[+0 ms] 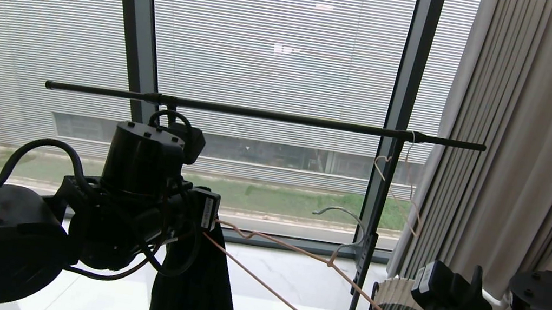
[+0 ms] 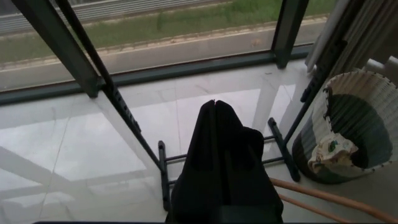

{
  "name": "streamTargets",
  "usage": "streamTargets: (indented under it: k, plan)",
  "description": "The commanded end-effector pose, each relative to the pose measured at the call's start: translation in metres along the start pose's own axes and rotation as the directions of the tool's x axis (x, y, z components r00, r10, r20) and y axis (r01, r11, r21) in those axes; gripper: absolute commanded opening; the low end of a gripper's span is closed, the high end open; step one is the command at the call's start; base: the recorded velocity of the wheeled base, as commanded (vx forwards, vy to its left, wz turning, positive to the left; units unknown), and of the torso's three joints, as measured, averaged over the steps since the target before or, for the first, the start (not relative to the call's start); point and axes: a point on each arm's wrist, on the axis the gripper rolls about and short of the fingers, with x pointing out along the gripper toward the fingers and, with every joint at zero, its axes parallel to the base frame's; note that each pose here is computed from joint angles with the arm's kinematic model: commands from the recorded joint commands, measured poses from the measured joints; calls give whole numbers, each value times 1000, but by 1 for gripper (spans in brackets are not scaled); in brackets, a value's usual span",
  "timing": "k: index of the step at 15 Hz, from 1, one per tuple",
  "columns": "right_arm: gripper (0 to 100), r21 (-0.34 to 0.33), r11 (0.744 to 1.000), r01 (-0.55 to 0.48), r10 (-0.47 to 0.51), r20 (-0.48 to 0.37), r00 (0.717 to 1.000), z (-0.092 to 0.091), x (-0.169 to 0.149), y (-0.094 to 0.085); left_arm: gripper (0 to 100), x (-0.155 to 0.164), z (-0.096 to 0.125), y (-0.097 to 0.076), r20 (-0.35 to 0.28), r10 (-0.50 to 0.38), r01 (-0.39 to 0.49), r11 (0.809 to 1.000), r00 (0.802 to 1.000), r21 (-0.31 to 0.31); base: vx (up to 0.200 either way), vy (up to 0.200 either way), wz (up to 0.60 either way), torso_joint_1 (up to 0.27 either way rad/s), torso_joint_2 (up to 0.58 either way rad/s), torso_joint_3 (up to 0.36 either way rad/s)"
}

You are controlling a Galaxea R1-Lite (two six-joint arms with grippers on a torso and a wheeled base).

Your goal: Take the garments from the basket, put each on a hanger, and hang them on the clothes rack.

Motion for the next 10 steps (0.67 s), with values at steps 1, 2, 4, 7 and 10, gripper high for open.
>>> streamTargets:
  k: [1,2,4,7,10]
  plan:
    - [0,-4,1000,-6,6,-3,1000,0,1,1,0,-2,1,-1,6,-5,5,1000,1000,-1,0,0,0,0,0,0]
    - [0,-4,1000,-6,6,-3,1000,0,1,1,0,-4,1,-3,10,-16,16,1000,1000,2,0,0,0,0,0,0]
    - [0,-6,1000,-7,7,-3,1000,0,1,1,0,-5,1,-4,11,-24,24,999,1000,31,0,0,0,0,0,0]
    - [0,-6,1000,-6,6,-3,1000,1,4,0,0,-9,1,-5,8,-105,104,990,994,91,0,0,0,0,0,0]
    - [0,-12,1000,-18,18,-3,1000,2,5,1,0,-11,2,-6,9,-171,168,974,985,153,0,0,0,0,0,0]
